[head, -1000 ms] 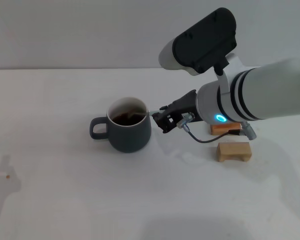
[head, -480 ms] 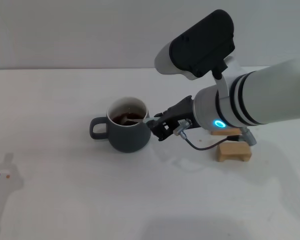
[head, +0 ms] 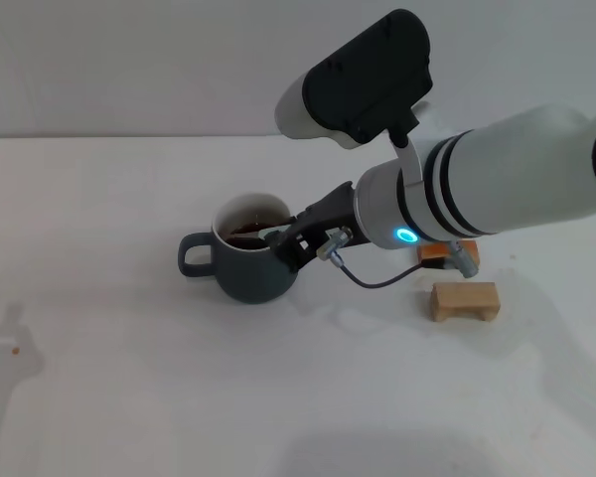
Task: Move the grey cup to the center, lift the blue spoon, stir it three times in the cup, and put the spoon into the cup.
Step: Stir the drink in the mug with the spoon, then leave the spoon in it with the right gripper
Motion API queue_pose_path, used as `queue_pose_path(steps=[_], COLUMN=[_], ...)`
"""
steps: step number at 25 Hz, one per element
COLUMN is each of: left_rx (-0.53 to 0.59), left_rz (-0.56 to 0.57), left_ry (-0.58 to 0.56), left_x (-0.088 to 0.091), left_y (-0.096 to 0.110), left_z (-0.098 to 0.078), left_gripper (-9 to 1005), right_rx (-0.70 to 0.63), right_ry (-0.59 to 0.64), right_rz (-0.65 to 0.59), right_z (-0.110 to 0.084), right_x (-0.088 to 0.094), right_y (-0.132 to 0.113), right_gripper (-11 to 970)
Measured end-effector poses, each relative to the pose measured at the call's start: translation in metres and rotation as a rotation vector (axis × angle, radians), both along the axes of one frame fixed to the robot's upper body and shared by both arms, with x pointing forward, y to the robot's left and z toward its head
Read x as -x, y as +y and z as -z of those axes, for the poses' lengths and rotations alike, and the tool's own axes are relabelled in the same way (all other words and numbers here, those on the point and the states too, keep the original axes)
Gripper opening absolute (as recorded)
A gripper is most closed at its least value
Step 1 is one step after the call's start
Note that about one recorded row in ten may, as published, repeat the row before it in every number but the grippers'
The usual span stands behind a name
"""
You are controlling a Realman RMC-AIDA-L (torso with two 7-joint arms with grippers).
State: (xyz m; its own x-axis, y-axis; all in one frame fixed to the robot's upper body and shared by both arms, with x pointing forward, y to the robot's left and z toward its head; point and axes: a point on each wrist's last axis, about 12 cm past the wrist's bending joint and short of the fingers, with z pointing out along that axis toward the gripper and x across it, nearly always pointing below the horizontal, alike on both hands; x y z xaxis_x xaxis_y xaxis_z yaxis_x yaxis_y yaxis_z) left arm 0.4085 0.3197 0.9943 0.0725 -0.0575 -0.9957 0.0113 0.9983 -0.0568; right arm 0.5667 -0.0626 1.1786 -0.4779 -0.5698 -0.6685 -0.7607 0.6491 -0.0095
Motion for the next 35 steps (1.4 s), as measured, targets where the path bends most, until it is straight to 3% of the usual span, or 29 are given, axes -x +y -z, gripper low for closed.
queue_pose_path(steps=[14,23,35], left_rx=[0.001,0.007,0.007], left_rz=[-0.01,-0.003,0.003], left_ry=[-0.006,0.009,0.014], left_x=[-0.002,-0.006,-0.004], left_y=[0.002,-0.001,-0.002], left_z=[-0.001,0.0,0.001], left_gripper=[-1,-1,-1], right_rx=[0.0,-0.002,-0.03], right_ry=[-0.039,-0.02,0.003], right_rz=[0.053,0.053,-0.001], right_z=[0.008,0.008,0.005], right_x=[-0.025,-0.017,-0.005], right_y=[-0.017,-0.022,-0.009], right_gripper=[155,154,140])
